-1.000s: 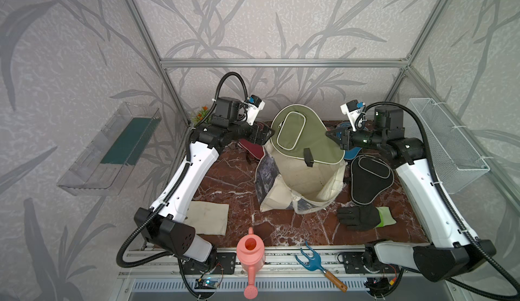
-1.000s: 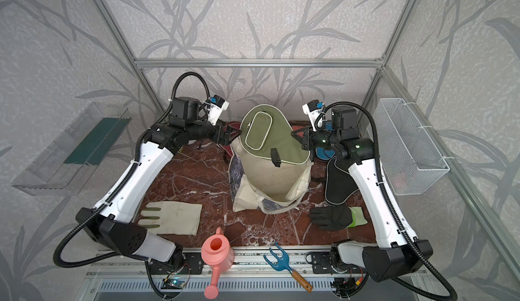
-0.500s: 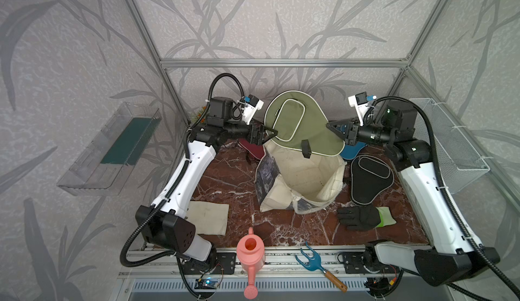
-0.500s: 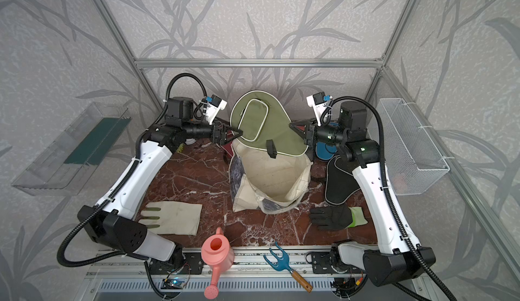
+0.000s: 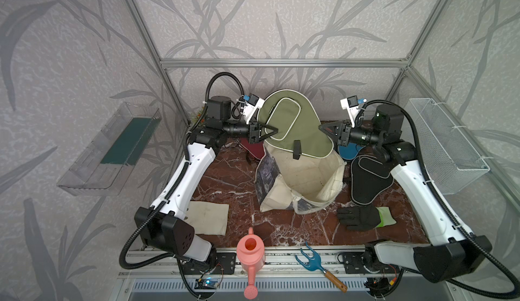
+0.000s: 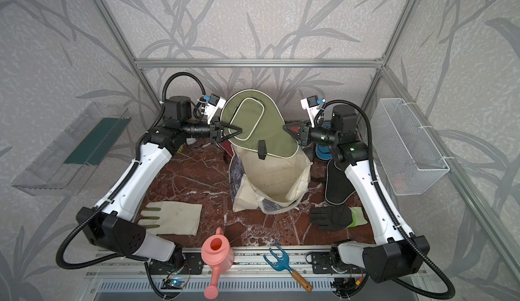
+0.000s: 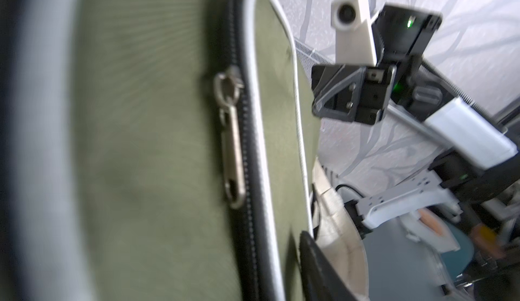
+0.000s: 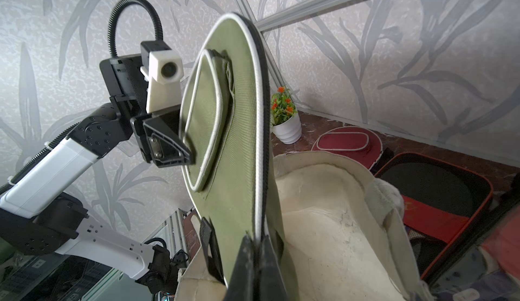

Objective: Remove the ping pong set from the canvas bag
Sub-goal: Pick up the ping pong set from the canvas bag.

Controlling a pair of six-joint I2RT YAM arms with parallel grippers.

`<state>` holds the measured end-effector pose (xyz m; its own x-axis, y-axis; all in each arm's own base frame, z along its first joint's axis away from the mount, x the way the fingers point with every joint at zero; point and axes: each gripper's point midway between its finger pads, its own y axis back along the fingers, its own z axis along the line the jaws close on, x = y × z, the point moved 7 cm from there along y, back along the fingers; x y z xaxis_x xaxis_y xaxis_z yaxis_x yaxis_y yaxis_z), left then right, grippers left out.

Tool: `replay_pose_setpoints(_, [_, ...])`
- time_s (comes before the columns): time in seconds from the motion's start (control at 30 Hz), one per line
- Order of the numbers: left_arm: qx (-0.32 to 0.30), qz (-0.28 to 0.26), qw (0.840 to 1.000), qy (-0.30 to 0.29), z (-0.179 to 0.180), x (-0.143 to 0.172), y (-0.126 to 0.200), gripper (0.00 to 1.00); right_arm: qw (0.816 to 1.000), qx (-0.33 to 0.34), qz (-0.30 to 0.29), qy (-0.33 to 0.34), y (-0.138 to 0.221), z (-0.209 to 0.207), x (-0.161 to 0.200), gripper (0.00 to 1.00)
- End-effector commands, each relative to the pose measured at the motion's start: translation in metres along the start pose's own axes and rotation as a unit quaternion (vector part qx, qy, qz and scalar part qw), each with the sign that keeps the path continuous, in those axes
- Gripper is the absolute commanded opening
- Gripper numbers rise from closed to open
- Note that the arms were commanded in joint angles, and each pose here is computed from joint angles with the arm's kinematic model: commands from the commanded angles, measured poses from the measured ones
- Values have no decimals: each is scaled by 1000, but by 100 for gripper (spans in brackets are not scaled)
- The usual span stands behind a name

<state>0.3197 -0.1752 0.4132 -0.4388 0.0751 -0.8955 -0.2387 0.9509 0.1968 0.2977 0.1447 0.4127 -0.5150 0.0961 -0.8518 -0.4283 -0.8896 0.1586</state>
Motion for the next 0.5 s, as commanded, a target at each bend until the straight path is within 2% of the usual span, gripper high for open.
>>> replay_pose_setpoints(0.0, [18, -23, 999, -35, -19, -13, 7, 20, 1000, -14, -4, 11, -5, 1, 0, 0])
replay_pose_setpoints(0.07, [13, -24, 999, -41, -21, -14, 9, 4, 1000, -9, 6, 14, -5, 0, 2, 0])
replay_pose_setpoints(0.13, [14, -23, 998, -51, -26, -16, 12, 0, 1000, -9, 15, 15, -3, -2, 3, 1])
replay_pose_setpoints(0.2, [20, -19, 998, -65, -32, -17, 15, 0, 1000, -5, 19, 16, 2, -7, 1, 33])
replay_pose_setpoints(0.23, [23, -16, 997, -70, -35, -18, 16, 0, 1000, -5, 18, 18, 5, -10, 0, 56])
replay_pose_setpoints(0.27, [29, -10, 997, -74, -38, -17, 17, 0, 1000, -3, 17, 18, 10, -14, -1, 73])
replay_pose_setpoints(0.3, [35, -3, 996, -77, -40, -16, 18, 0, 1000, -1, 17, 20, 12, -17, -3, 81])
replay_pose_setpoints(0.33, [45, 4, 996, -78, -43, -16, 19, 0, 1000, -1, 19, 23, 14, -19, -4, 100])
replay_pose_setpoints(0.47, [99, 36, 992, -71, -47, -11, 17, 0, 999, -25, 27, 15, 6, -25, -8, 99])
